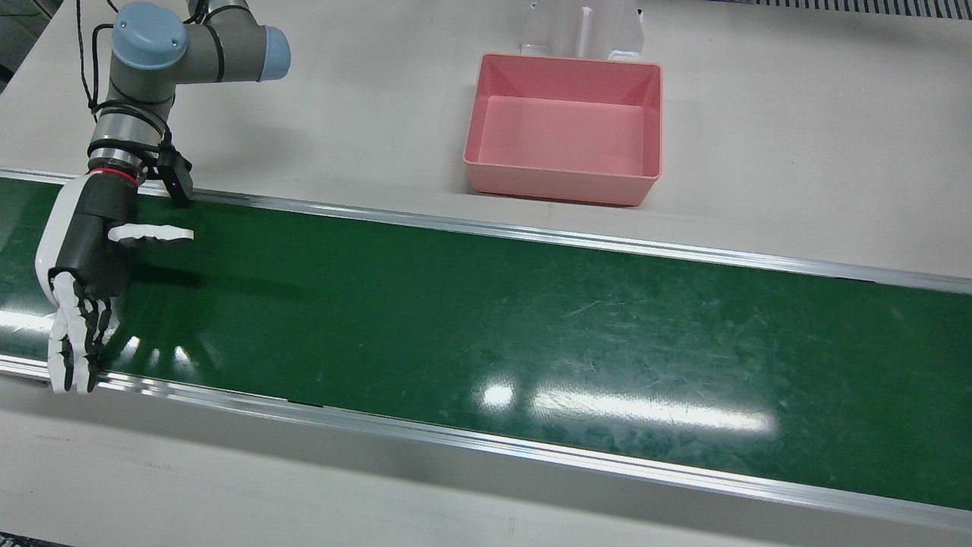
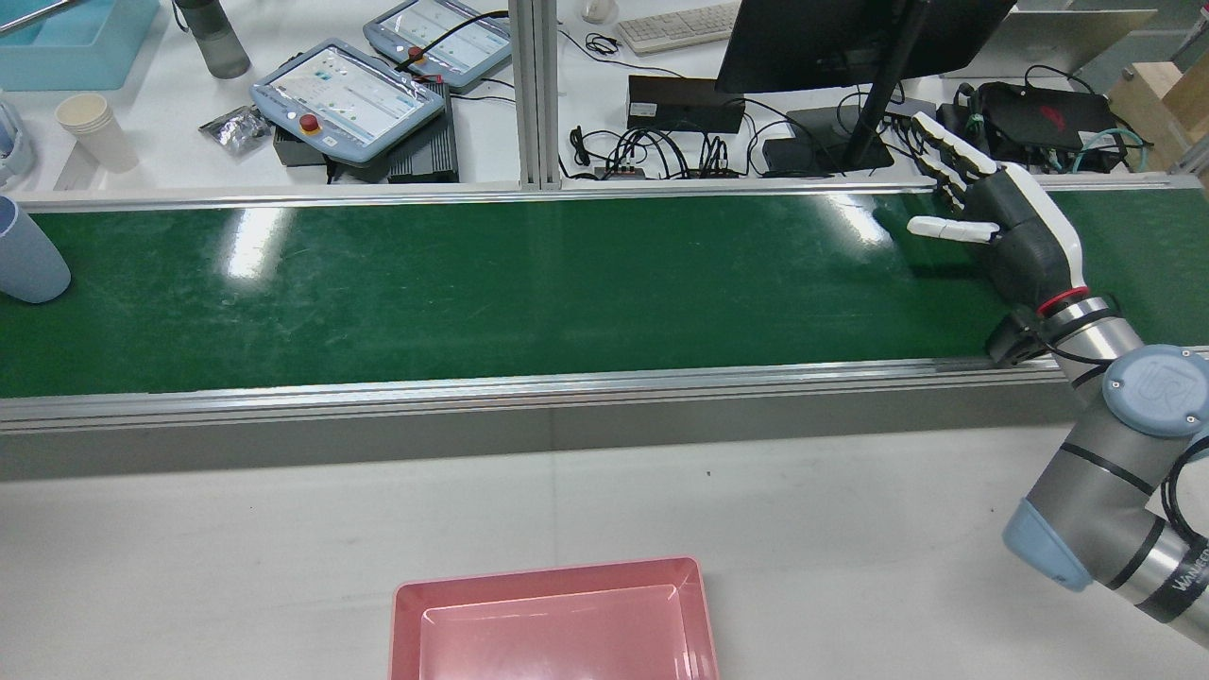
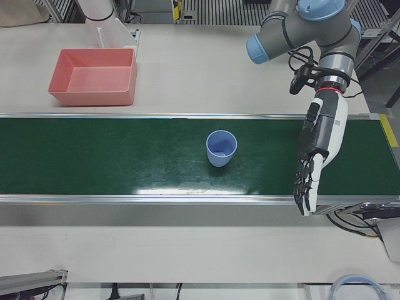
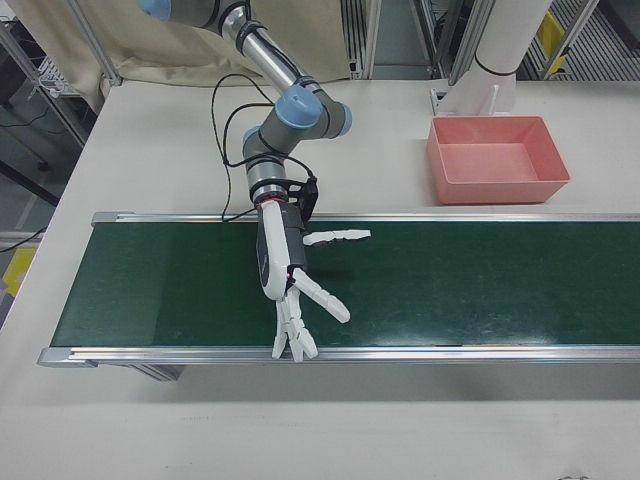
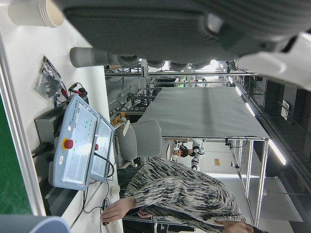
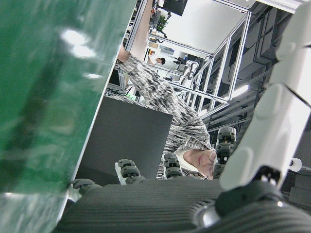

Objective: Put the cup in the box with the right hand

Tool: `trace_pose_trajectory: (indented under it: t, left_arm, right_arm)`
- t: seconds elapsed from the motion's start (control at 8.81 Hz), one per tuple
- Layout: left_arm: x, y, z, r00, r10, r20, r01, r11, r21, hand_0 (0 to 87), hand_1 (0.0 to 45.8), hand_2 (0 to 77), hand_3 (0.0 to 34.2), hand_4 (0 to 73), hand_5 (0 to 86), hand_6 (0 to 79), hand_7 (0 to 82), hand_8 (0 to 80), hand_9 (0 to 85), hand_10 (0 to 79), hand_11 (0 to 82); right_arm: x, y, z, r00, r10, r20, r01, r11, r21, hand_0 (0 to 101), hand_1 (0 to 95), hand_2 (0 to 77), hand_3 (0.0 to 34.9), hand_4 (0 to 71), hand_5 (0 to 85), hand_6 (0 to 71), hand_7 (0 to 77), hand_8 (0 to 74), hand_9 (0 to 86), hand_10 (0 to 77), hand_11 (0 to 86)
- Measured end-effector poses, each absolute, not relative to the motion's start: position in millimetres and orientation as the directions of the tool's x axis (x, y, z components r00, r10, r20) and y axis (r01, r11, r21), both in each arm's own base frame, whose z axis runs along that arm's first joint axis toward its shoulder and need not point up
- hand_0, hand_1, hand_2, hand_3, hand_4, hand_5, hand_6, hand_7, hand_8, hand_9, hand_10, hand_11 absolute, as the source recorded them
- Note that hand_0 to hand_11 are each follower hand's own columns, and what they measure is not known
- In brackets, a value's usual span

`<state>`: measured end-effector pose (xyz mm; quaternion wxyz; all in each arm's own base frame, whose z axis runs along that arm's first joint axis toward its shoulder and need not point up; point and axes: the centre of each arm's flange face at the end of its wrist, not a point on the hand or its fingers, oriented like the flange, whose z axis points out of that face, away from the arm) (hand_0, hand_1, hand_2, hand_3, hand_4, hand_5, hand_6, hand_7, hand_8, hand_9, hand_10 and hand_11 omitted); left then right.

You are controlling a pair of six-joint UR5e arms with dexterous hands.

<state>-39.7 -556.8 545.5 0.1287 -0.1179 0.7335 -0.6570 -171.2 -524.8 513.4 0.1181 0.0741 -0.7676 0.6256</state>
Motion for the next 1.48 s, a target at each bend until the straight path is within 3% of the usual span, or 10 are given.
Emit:
trace_pose_trajectory:
  t: [0.34, 1.02, 1.48]
  left_arm:
    - [-39.8, -556.8, 545.5, -0.939, -0.342, -0.034, -0.004, 0.109, -0.994, 0.0, 0.5, 1.1, 0.0, 1.1, 0.5, 0.0, 0.5, 0.0, 0.0, 0.0, 0.0]
    - [-39.8, -556.8, 545.5, -0.939, -0.342, -0.034, -0.004, 0.109, -0.994, 0.0, 0.5, 1.1, 0.0, 1.1, 0.5, 0.0, 0.0, 0.0, 0.0, 0.0, 0.0]
    - [-39.7, -556.8, 545.5, -0.939, -0.342, -0.034, -0.004, 0.109, -0.994, 0.0, 0.5, 1.1, 0.0, 1.1, 0.0, 0.0, 0.0, 0.0, 0.0, 0.0, 0.0]
  right_arm:
    - [-167.3, -518.4, 505.0, -0.949, 0.039, 0.314, -0.302, 0.184, -0.936, 48, 15.8, 4.4, 27.9, 1.1, 3.3, 0.5, 16.4, 5.4, 8.2, 0.0, 0.0]
    - [-174.7, -513.8, 506.4, -0.884, 0.036, 0.467, -0.452, 0.193, -0.871, 46, 11.5, 4.4, 28.7, 0.0, 3.8, 0.5, 9.3, 5.4, 6.5, 0.0, 0.0]
    - [-184.7, -514.9, 509.8, -0.859, 0.039, 0.510, -0.494, 0.195, -0.847, 46, 12.0, 3.3, 28.0, 0.0, 3.8, 0.5, 10.4, 5.4, 6.5, 0.0, 0.0]
